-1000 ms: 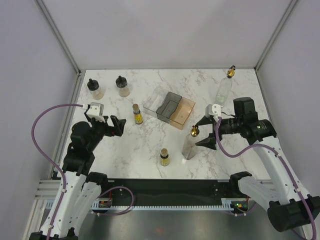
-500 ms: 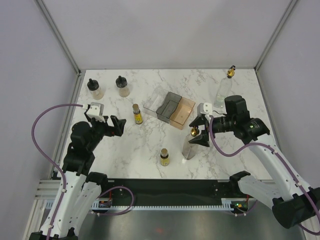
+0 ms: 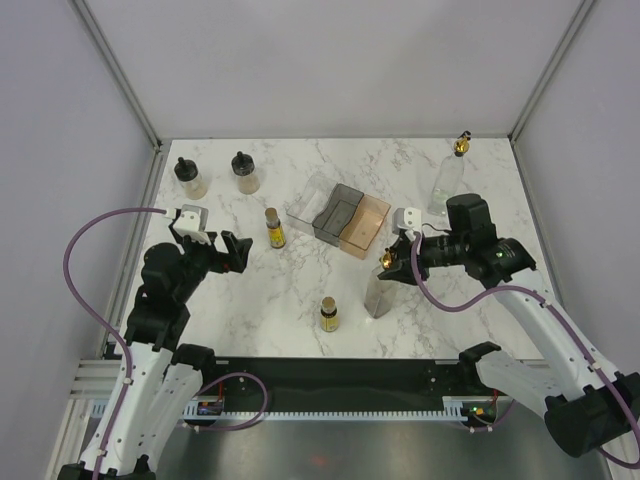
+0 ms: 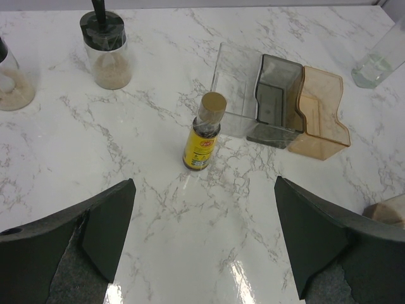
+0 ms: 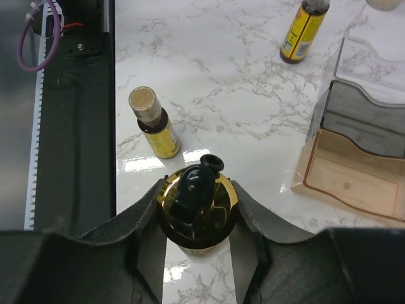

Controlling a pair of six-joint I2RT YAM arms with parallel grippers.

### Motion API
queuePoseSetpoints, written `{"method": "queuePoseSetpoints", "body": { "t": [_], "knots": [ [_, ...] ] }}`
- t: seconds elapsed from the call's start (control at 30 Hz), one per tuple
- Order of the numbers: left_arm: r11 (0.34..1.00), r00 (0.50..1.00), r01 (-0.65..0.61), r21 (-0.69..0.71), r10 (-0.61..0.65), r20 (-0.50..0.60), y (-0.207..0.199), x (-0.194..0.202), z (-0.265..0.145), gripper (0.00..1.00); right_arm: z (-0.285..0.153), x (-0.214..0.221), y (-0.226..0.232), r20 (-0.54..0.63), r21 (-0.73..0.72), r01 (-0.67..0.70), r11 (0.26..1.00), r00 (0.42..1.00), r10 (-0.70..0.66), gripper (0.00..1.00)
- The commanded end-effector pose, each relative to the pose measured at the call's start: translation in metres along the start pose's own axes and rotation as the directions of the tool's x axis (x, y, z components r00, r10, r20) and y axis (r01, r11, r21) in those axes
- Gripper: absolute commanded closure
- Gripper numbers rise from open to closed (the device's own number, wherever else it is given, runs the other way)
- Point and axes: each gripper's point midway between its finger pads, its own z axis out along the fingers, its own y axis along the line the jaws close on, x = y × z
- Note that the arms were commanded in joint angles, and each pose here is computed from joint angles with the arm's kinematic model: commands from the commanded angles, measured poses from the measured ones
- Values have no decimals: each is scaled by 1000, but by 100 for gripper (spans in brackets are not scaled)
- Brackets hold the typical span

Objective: Organize the condiment bottles

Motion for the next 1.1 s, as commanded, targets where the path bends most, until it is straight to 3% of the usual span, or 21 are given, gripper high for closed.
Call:
{"method": "queuePoseSetpoints", "body": {
  "t": [0.0,0.57,0.83,1.07],
  "knots": [
    [1000,1000,-21,12,21,-1,-1,1,1,0,-7,-20,-8,19,51,41,998,999,-42,100],
    [1000,1000,-22,16,22,2,-2,0,1,0,-35,-115,-98,63,386,-82,919,996,62,100],
    [1000,1000,-23,12,23,-1,-2,1,2,0,-41,-144,-154,183,554,-167,816,980,76,100],
    [1000,1000,-24,8,24,-2,-1,1,2,0,-36,-154,-187,264,607,-234,759,961,86,100]
  ]
}}
